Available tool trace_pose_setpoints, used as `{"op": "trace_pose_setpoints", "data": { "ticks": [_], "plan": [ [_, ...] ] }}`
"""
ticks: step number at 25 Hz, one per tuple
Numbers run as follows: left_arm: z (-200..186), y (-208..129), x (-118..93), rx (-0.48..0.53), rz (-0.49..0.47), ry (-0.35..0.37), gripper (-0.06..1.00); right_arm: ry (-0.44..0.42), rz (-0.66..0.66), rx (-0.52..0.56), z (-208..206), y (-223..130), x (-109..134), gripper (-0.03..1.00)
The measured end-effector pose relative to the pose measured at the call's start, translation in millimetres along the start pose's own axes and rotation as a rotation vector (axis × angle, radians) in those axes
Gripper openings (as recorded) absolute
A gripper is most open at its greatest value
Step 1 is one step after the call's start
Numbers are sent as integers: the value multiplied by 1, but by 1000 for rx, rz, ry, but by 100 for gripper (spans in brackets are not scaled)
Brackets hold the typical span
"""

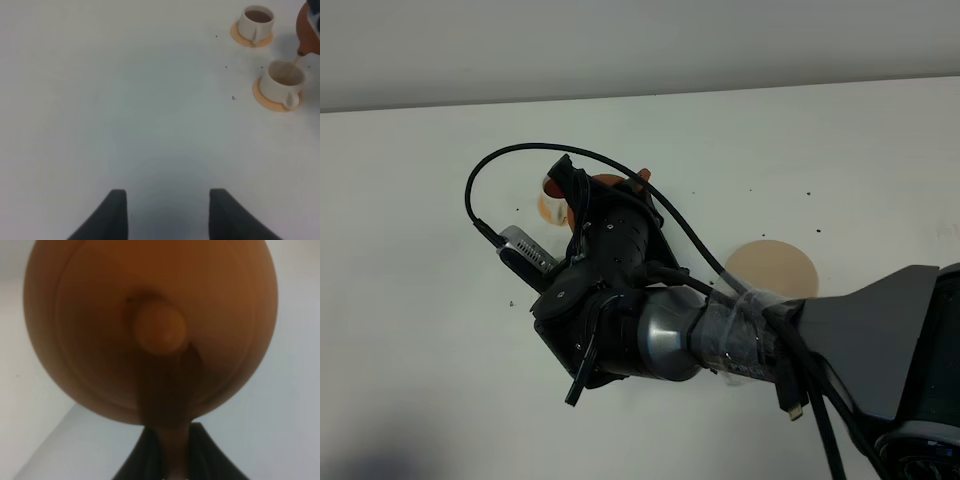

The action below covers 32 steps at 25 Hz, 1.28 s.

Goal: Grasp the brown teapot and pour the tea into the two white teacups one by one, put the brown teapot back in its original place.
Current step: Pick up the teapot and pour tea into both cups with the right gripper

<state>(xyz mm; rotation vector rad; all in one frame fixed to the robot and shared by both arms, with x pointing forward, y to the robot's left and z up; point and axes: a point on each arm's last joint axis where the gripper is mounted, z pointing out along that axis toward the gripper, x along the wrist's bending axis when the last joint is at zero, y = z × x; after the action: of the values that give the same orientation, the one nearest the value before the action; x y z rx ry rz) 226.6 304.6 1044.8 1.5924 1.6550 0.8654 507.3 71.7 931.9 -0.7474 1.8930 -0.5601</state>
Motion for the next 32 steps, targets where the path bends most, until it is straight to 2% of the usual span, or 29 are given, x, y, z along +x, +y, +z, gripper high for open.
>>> {"op": "trace_pose_setpoints", "data": {
  "ticks": [32],
  "plan": [
    [0,0,0,0,-1,0,39,-70,-141,-1,0,0,-6,11]
  ]
}}
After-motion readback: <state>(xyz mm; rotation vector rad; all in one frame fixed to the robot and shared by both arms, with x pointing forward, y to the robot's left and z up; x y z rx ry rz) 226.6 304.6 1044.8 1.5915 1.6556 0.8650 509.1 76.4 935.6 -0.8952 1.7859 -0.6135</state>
